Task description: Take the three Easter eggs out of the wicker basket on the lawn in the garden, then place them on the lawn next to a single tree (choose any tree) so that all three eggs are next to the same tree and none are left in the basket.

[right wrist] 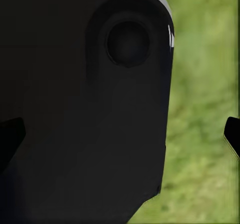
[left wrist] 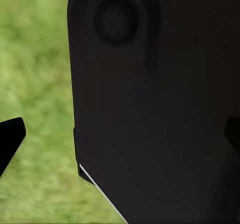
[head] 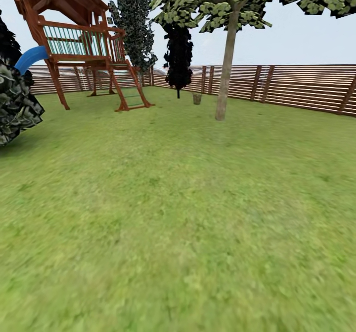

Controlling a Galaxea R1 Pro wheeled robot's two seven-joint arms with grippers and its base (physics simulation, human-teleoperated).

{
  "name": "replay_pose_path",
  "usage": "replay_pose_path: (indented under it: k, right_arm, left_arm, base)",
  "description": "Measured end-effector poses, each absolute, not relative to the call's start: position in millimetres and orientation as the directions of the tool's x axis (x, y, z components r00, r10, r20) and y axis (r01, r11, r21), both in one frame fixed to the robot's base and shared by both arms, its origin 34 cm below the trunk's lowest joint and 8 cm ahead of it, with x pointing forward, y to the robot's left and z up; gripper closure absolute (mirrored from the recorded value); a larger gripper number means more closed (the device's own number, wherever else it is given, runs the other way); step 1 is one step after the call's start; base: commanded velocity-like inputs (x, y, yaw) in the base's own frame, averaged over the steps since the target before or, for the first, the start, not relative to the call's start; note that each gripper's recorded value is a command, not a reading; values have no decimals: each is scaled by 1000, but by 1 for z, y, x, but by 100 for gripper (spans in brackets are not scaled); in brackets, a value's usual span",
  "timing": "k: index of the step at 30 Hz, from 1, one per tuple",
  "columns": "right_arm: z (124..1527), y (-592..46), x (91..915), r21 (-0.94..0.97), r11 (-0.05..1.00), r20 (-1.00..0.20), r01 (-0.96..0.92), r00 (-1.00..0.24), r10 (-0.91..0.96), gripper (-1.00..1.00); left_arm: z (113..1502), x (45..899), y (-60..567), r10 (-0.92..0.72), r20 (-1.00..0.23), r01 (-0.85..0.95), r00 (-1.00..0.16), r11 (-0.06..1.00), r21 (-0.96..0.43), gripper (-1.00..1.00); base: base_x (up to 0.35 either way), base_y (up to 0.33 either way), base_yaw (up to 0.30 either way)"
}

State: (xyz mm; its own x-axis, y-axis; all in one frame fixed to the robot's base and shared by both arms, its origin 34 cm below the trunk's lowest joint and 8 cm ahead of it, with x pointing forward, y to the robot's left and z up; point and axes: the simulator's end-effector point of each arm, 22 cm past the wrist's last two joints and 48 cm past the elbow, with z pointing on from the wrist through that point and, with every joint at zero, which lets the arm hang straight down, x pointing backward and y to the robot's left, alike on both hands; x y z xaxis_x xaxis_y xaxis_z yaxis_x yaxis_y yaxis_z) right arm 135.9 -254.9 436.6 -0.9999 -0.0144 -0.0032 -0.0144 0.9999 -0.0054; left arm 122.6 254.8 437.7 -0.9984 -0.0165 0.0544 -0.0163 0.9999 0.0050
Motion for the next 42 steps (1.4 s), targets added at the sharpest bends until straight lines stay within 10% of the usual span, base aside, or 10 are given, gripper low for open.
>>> replay_pose_path:
  k: [42]
  right_arm:
    - [437,-254,136,-4,1000,-2,-14,-1000,-14,-100]
  left_arm:
    - [438,123,255,-17,55,-16,-998,1000,5,-100]
  base:
    - [329,0,0]
